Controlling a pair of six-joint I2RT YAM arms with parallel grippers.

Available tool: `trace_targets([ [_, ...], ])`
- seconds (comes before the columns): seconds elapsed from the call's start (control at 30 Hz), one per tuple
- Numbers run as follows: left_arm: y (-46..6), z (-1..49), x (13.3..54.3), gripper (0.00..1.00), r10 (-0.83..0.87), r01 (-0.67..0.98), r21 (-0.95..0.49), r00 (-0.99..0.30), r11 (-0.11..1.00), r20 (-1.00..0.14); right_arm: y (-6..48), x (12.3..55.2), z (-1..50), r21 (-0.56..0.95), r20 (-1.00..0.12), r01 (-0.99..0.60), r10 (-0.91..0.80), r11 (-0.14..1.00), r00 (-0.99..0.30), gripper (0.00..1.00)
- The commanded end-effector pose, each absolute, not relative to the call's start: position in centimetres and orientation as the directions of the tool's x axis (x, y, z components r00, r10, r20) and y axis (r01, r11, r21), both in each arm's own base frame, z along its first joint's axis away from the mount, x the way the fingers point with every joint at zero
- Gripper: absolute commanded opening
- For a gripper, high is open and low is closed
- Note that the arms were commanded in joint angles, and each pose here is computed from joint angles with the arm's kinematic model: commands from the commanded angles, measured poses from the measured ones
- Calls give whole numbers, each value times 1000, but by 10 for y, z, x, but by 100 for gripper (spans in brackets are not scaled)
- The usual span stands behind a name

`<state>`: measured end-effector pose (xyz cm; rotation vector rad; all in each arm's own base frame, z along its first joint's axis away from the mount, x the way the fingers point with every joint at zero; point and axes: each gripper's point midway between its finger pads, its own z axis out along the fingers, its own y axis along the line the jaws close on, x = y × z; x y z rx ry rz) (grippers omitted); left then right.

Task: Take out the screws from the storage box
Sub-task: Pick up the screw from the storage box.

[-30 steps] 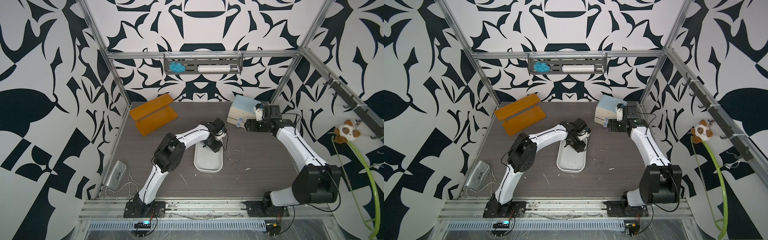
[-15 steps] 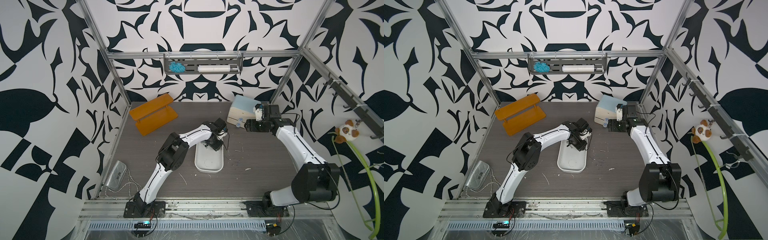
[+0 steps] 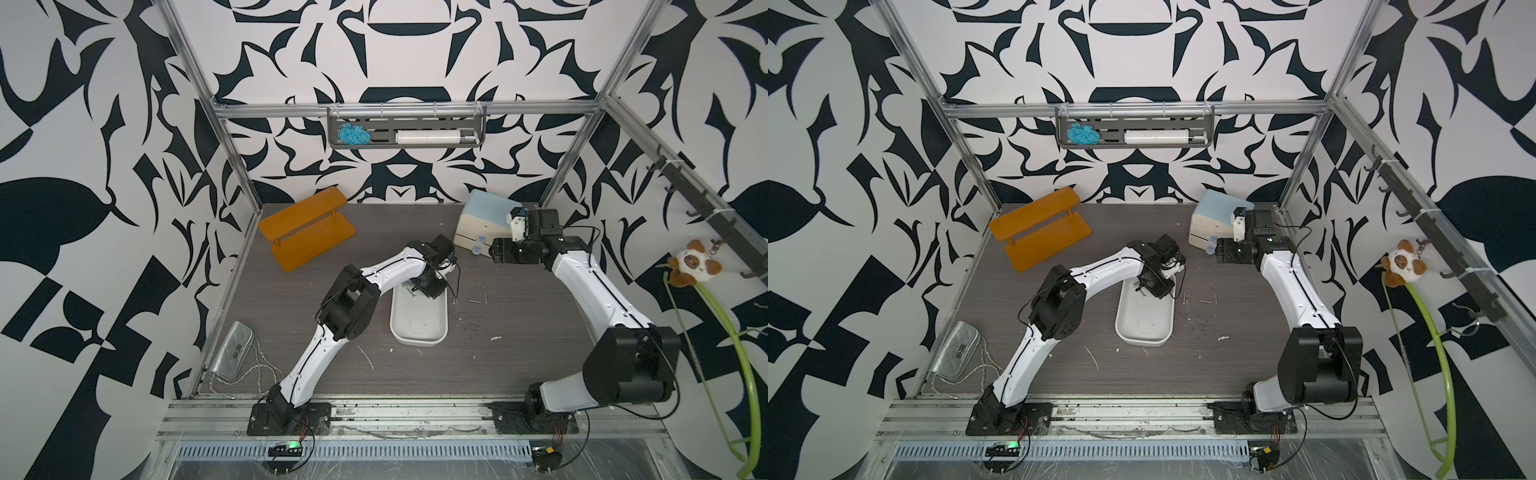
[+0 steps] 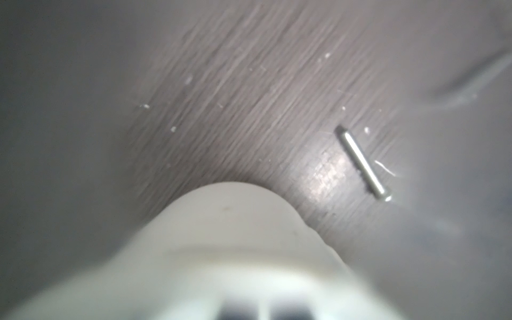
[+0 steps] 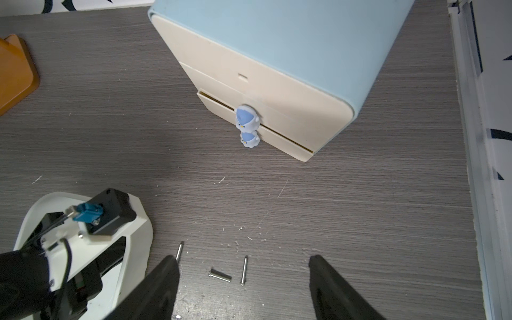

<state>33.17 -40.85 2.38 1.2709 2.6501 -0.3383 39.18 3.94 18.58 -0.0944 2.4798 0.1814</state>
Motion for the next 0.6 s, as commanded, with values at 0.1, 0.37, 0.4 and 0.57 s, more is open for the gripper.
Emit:
trace_targets([
  [0.1,-372,-21,291,0,778,769,-174,-628,615,-26,38,397,204,95,-642,-113,-26,989,-767,78],
  [0.37,-377,27,304,0,757,769,-134,-639,625,-135,39,397,203,98,-642,-113,-24,989,-767,79],
  [0.4,-380,42,309,0,749,768,-125,-640,628,-174,39,397,203,99,-641,-113,-23,989,-767,79],
  [0.57,-385,122,326,0,678,746,-123,-651,655,-340,45,398,203,128,-648,-128,-14,983,-761,79],
])
